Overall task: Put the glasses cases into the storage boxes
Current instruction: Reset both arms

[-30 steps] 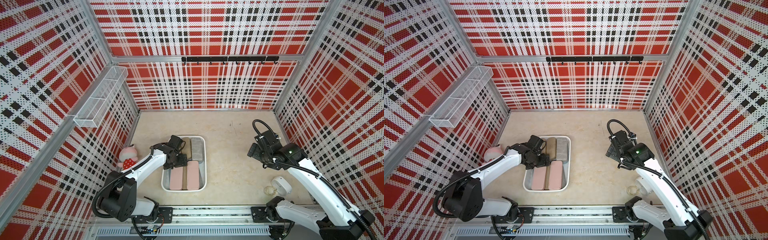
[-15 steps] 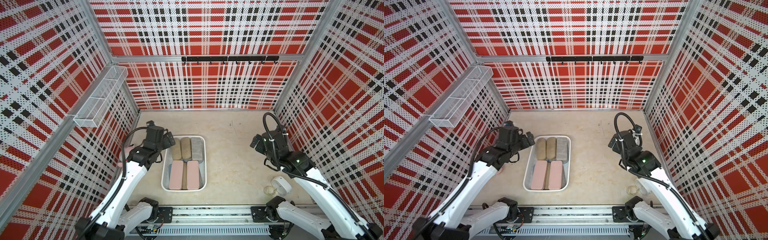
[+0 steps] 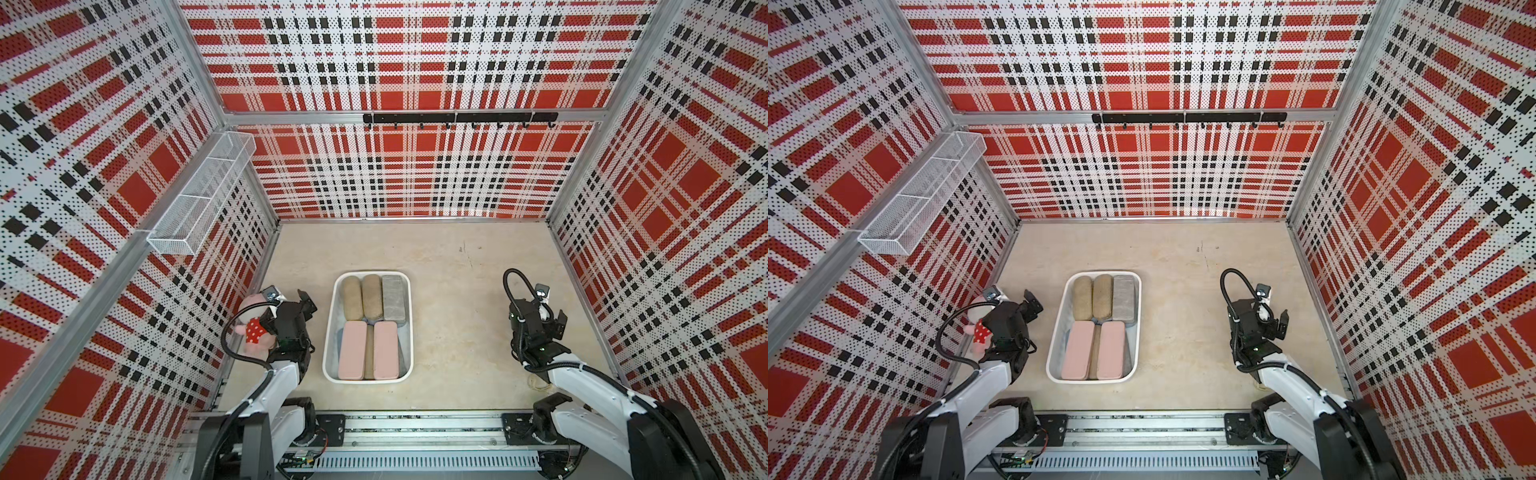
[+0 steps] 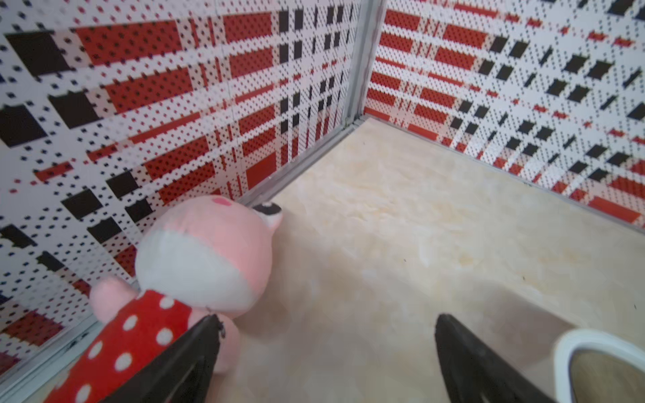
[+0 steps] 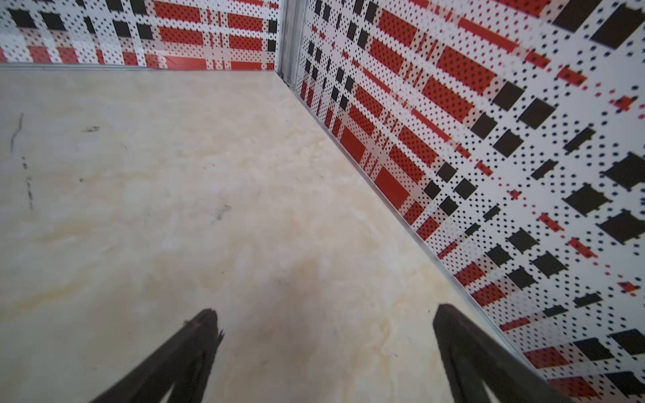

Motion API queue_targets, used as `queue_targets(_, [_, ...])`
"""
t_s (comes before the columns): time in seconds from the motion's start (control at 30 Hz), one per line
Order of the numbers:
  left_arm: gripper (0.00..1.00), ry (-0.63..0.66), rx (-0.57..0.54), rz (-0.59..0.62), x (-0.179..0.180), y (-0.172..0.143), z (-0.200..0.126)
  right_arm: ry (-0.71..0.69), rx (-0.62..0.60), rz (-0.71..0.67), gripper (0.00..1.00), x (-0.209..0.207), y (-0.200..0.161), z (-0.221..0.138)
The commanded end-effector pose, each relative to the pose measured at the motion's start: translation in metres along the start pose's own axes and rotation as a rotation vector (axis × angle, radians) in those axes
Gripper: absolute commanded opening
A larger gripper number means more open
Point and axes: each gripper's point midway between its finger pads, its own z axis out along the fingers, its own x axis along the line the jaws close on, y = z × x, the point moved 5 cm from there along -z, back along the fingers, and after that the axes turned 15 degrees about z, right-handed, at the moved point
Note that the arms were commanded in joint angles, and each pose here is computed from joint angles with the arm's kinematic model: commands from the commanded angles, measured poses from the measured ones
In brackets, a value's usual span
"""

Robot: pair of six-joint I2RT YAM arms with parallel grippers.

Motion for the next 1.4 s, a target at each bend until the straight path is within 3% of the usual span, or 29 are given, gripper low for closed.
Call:
queue_targets(0.0, [0.98,-0.057,-0.2,-0.018,-0.007,0.028,0.003,0.104,-0.144,0.135,1.0,0.011,0.029,0.004])
queue_targets(0.07, [0.98,-0.112,-0.198,-0.011,-0.015,0.018,0.007,0.215,-0.206,0.188,1.0,0.013,0.037,0.006])
queue_targets(0.2, [0.98,-0.169,-0.2,0.026,-0.034,0.02,0.021,0.306,-0.225,0.222,1.0,0.025,0.045,0.026])
queue_targets(0.33, [0.98,-0.197,-0.283,0.099,-0.056,0.008,0.01,0.452,-0.243,0.119,1.0,0.058,0.033,0.04])
queue_targets(0.37, [0.98,-0.189,-0.361,0.104,-0.059,0.012,0.002,0.464,-0.265,0.098,1.0,0.062,0.029,0.042])
queue_targets(0.47, [0.98,-0.158,-0.298,0.102,-0.054,0.007,0.007,0.436,-0.151,0.117,1.0,0.062,0.026,0.058])
queue_targets(0.57, [0.98,-0.163,-0.327,0.042,-0.046,0.01,0.01,0.442,-0.12,0.134,1.0,0.059,0.026,0.064])
queue_targets(0.77, [0.98,-0.091,-0.316,0.07,-0.051,0.01,0.007,0.447,-0.157,0.138,1.0,0.058,0.028,0.062])
queue_targets(1.37, [0.98,-0.092,-0.314,0.076,-0.052,0.01,0.008,0.445,-0.14,0.13,1.0,0.061,0.027,0.065])
